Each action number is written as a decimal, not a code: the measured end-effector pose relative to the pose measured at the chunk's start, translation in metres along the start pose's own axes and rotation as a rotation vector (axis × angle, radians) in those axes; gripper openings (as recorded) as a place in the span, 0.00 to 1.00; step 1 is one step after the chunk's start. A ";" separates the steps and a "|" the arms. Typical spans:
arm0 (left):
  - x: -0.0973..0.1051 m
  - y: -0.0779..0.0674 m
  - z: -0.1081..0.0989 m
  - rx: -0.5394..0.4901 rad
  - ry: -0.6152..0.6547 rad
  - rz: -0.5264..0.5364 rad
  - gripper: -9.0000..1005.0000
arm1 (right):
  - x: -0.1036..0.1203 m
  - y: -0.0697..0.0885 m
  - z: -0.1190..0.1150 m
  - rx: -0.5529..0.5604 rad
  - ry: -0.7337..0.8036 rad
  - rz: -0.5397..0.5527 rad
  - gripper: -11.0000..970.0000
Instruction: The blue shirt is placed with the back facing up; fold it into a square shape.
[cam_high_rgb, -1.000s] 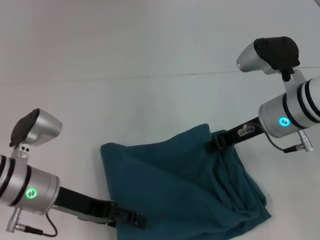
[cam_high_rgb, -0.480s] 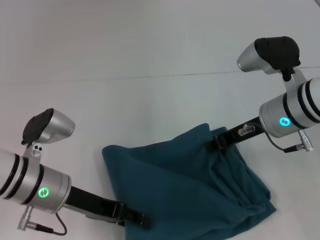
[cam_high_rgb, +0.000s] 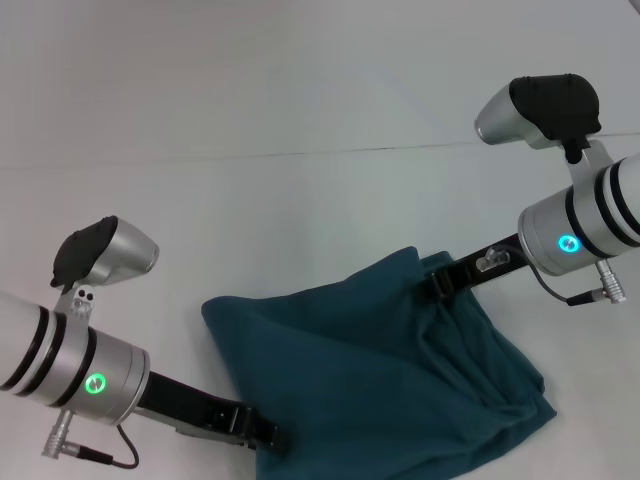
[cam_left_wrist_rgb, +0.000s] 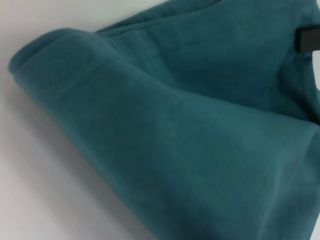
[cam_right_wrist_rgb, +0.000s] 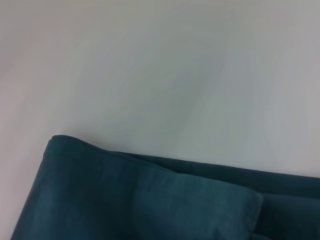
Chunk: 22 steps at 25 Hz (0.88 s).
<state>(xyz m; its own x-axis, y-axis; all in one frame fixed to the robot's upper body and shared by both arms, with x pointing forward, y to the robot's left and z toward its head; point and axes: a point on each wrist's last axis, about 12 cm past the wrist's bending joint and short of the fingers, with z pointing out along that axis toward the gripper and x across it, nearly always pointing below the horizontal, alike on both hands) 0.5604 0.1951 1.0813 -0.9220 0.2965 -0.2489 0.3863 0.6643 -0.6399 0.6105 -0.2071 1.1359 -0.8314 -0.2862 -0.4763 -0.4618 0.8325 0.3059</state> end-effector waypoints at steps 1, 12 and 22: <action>0.000 0.000 0.000 0.001 -0.002 0.000 0.40 | 0.000 0.000 0.000 0.000 0.001 0.002 0.10; 0.001 0.003 -0.004 0.001 -0.018 -0.010 0.18 | 0.001 -0.001 0.000 0.001 -0.001 0.001 0.10; 0.000 0.011 -0.016 -0.029 -0.015 -0.002 0.15 | 0.003 -0.006 0.001 0.009 -0.017 0.023 0.10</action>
<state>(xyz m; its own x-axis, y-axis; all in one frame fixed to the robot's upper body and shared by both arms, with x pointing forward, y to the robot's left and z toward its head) 0.5647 0.2135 1.0856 -0.9230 0.2851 -0.2584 0.3848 0.6844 -0.6193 0.6112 -0.2120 1.1315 -0.8363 -0.2588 -0.4833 -0.4397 0.8431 0.3094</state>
